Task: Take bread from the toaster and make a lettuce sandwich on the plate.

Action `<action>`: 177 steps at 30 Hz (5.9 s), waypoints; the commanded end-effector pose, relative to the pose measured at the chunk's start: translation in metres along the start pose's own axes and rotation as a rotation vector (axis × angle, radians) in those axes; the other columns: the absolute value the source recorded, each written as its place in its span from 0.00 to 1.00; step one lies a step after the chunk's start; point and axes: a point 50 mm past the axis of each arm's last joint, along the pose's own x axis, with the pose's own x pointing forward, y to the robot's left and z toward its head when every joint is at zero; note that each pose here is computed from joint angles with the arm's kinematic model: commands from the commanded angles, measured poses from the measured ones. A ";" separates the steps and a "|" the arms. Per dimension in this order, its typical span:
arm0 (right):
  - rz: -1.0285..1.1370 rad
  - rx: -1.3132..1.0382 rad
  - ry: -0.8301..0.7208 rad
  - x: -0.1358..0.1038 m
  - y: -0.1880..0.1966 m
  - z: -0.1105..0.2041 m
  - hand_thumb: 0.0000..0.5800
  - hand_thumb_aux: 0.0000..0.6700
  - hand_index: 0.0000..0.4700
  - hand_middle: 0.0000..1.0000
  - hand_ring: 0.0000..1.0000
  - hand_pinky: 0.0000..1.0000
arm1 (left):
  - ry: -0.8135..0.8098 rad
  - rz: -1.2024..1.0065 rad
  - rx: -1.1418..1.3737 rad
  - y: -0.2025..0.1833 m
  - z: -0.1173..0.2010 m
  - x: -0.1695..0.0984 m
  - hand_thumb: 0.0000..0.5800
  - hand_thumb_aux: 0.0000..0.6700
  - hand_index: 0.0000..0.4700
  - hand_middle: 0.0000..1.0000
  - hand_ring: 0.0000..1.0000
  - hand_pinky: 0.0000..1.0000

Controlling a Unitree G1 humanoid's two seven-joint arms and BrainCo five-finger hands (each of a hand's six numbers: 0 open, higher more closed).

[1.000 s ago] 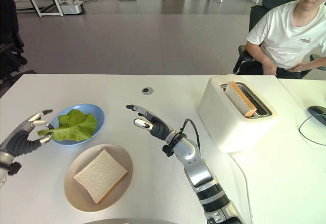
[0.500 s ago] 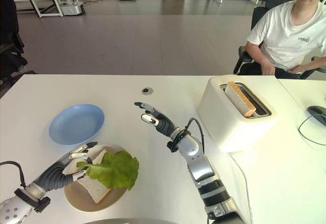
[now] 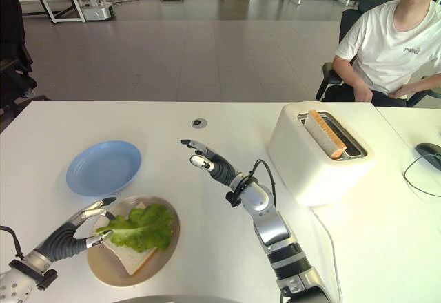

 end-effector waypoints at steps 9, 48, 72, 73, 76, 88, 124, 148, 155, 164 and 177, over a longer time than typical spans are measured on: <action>-0.198 -0.311 -0.149 -0.047 -0.065 0.051 0.00 0.00 0.00 0.00 0.00 0.00 | -0.084 0.074 -0.034 0.006 0.015 -0.002 0.00 0.00 0.00 0.00 0.00 0.00; -0.861 -0.107 0.225 -0.180 -0.206 0.013 1.00 1.00 1.00 0.00 0.00 0.00 | -0.645 0.251 -0.459 0.001 0.082 0.027 0.00 0.00 0.00 0.00 0.00 0.00; 0.259 0.351 0.027 0.006 0.038 0.062 1.00 1.00 1.00 0.00 0.00 0.00 | -0.547 0.202 -0.053 0.057 0.071 -0.046 0.00 0.00 0.00 0.00 0.00 0.00; 0.282 0.329 0.042 0.010 0.048 0.058 1.00 1.00 1.00 0.00 0.00 0.00 | -0.541 0.202 -0.049 0.057 0.070 -0.049 0.00 0.00 0.00 0.00 0.00 0.00; 0.328 0.251 0.081 0.015 0.067 0.043 1.00 1.00 1.00 0.00 0.00 0.00 | -0.519 0.180 -0.040 0.055 0.067 -0.055 0.00 0.00 0.00 0.00 0.00 0.00; 0.396 0.123 0.134 0.016 0.095 0.014 1.00 1.00 1.00 0.00 0.00 0.00 | -0.362 -0.239 0.230 -0.010 0.053 -0.039 0.00 0.00 0.00 0.00 0.00 0.00; 0.613 -0.614 -0.049 -0.088 0.031 0.027 1.00 1.00 1.00 1.00 1.00 1.00 | -0.222 0.021 0.309 0.054 0.010 -0.059 1.00 1.00 1.00 1.00 1.00 1.00; 0.439 -0.522 0.359 -0.079 0.039 -0.075 1.00 1.00 1.00 1.00 1.00 1.00 | -0.422 -0.263 0.646 -0.032 0.038 0.122 1.00 1.00 1.00 1.00 1.00 1.00; 0.187 -0.510 0.349 -0.041 0.007 -0.091 1.00 1.00 1.00 1.00 1.00 1.00 | -0.431 -0.215 0.647 -0.044 0.053 0.190 1.00 1.00 1.00 1.00 1.00 1.00; 0.068 -0.522 0.166 -0.032 -0.004 -0.074 1.00 0.95 0.95 1.00 1.00 1.00 | -0.535 -0.120 0.626 -0.041 0.065 0.191 0.99 0.89 0.89 1.00 1.00 1.00; -0.259 0.010 -0.210 -0.099 -0.023 -0.004 0.00 0.00 0.00 0.00 0.00 0.00 | -0.703 -0.013 -0.296 -0.054 0.104 0.098 0.00 0.00 0.00 0.00 0.00 0.00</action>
